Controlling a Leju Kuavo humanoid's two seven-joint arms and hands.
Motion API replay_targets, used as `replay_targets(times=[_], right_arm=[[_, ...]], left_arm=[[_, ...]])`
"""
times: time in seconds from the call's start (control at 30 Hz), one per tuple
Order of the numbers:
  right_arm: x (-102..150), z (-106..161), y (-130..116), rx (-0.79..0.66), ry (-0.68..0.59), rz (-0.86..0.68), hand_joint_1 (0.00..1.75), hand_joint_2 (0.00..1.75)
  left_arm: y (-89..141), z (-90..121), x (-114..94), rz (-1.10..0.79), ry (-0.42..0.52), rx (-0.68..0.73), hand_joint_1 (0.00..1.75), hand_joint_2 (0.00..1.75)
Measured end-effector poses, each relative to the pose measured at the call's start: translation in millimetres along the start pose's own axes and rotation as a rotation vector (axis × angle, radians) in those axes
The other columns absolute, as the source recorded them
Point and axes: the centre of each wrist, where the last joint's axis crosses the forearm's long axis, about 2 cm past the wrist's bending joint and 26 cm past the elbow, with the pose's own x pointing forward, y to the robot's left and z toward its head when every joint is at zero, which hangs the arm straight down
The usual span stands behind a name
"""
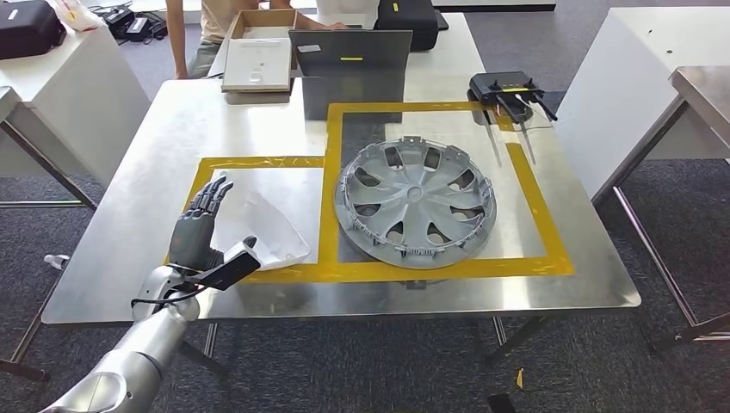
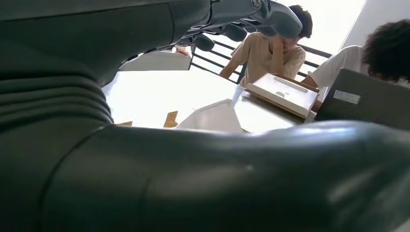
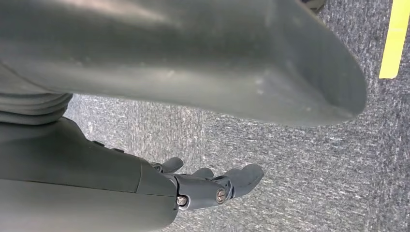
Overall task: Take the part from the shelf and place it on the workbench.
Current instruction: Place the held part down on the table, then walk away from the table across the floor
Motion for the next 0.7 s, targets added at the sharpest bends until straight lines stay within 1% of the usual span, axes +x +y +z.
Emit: replay_targets(times=[0.7], right_arm=[[2.4, 0.0, 2.8, 0.007, -0.004, -0.003, 0.0, 0.0]], left_arm=[[3.1, -0.7, -2.7, -0.013, -0.009, 0.001, 0.0, 0.0]])
